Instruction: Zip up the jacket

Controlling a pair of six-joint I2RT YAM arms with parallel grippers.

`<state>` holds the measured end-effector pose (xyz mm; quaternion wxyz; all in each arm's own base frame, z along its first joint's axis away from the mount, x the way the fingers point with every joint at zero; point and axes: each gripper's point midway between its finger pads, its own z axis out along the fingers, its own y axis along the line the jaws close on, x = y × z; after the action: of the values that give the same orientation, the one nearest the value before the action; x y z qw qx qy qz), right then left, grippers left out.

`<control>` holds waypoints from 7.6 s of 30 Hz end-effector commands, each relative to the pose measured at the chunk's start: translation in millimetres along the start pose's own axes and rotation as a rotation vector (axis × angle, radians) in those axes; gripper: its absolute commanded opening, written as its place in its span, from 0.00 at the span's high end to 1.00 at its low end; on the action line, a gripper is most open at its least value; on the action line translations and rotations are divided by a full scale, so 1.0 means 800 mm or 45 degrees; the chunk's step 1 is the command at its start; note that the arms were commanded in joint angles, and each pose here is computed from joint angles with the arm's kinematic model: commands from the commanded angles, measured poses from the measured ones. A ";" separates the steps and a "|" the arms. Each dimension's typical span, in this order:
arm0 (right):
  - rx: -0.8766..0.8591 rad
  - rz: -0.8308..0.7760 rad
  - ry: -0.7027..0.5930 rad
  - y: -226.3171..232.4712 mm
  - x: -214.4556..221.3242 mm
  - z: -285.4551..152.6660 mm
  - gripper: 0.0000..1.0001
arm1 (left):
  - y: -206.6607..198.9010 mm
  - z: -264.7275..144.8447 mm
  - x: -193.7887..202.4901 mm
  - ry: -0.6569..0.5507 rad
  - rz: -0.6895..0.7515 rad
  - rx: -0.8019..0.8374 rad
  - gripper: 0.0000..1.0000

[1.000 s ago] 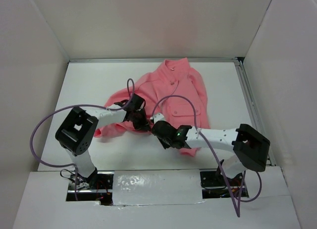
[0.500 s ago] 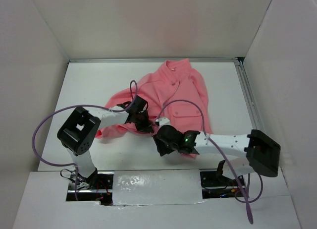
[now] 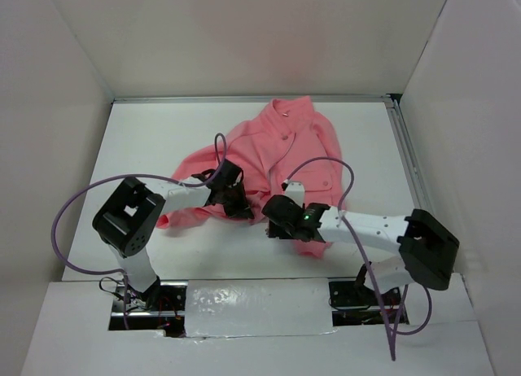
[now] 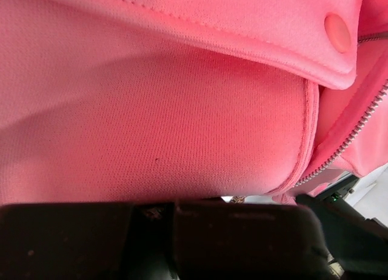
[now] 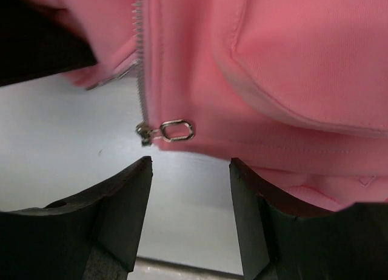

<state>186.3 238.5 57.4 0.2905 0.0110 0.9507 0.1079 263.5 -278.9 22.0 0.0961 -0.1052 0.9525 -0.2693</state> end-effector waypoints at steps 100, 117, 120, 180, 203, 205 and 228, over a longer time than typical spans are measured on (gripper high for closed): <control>-0.180 0.265 -0.090 -0.078 -0.017 0.030 1.00 | -0.028 -0.041 0.138 0.085 0.872 -0.061 0.17; -0.195 0.292 -0.093 -0.080 -0.012 0.029 1.00 | 0.021 0.002 0.156 0.082 0.761 -0.423 0.36; -0.196 0.297 -0.101 -0.080 -0.012 0.029 1.00 | 0.044 0.009 0.174 0.123 0.742 -0.535 0.35; -1.157 -0.003 -0.709 0.045 -0.138 -0.166 1.00 | -0.213 -0.222 0.008 -0.705 0.221 0.647 1.00; -1.185 0.092 -0.780 0.046 -0.138 -0.168 1.00 | -0.207 -0.212 0.018 -0.666 0.215 0.644 1.00; -1.195 0.122 -0.821 0.044 -0.144 -0.173 1.00 | -0.206 -0.210 0.020 -0.658 0.216 0.642 1.00; -1.190 0.287 -0.894 0.037 -0.147 -0.174 1.00 | -0.210 -0.195 0.038 -0.639 0.252 0.608 1.00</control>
<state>206.4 230.1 203.9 0.5152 0.0092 0.6946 0.5020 221.0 -340.2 224.7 0.3632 -0.0444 0.8310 -0.4190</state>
